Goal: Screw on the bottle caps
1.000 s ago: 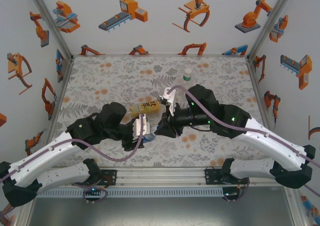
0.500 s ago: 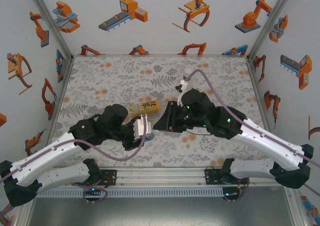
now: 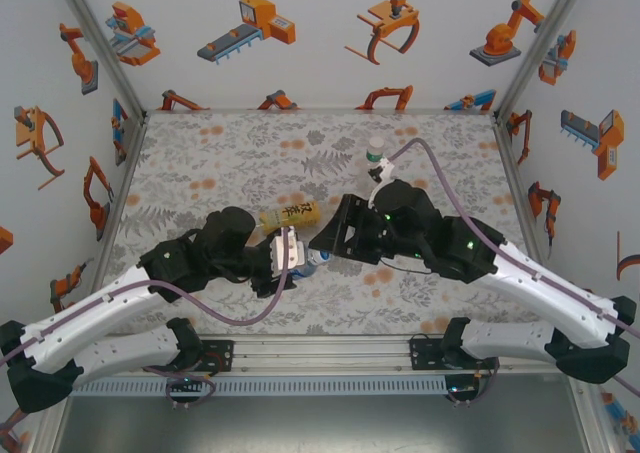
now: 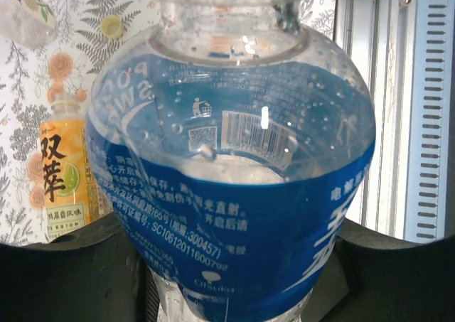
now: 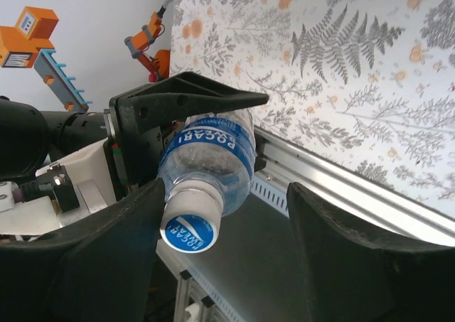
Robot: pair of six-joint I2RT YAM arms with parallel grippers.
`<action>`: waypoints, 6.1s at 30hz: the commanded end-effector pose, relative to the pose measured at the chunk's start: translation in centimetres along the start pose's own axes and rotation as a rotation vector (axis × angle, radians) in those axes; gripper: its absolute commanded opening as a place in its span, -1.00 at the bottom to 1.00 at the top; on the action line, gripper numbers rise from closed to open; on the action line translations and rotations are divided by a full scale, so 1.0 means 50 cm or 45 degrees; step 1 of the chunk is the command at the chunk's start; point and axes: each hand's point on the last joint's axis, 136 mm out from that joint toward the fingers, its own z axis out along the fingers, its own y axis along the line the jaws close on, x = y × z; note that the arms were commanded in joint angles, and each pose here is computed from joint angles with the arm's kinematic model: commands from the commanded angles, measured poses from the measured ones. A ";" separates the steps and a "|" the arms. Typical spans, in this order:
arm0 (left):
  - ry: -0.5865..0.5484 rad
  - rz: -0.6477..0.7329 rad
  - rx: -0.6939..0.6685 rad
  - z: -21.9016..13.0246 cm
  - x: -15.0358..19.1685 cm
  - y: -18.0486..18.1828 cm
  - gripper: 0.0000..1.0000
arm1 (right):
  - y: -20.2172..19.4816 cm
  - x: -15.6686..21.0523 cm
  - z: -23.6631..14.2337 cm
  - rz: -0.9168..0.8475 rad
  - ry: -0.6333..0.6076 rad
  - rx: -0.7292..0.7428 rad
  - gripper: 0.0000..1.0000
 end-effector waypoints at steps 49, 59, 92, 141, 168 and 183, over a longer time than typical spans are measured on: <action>-0.137 0.004 0.082 -0.026 -0.051 -0.026 -1.00 | 0.154 0.102 -0.084 -1.883 0.027 -0.833 -0.22; -0.142 -0.009 0.060 -0.022 -0.053 -0.018 -1.00 | 0.139 0.089 -0.062 -1.697 0.032 -0.740 -0.50; -0.161 0.006 -0.106 0.026 -0.050 0.040 -1.00 | 0.031 -0.067 -0.001 -0.201 -0.130 -0.061 -0.02; -0.162 0.010 0.103 0.021 -0.061 -0.012 -1.00 | 0.102 0.087 -0.076 -1.877 0.052 -0.751 -0.46; -0.231 0.110 -0.104 0.036 -0.086 0.050 -1.00 | -0.113 -0.037 0.001 0.206 -0.119 0.130 -0.90; -0.214 0.101 -0.043 0.042 -0.093 0.041 -1.00 | 0.015 -0.099 -0.087 -0.319 -0.280 -0.128 0.03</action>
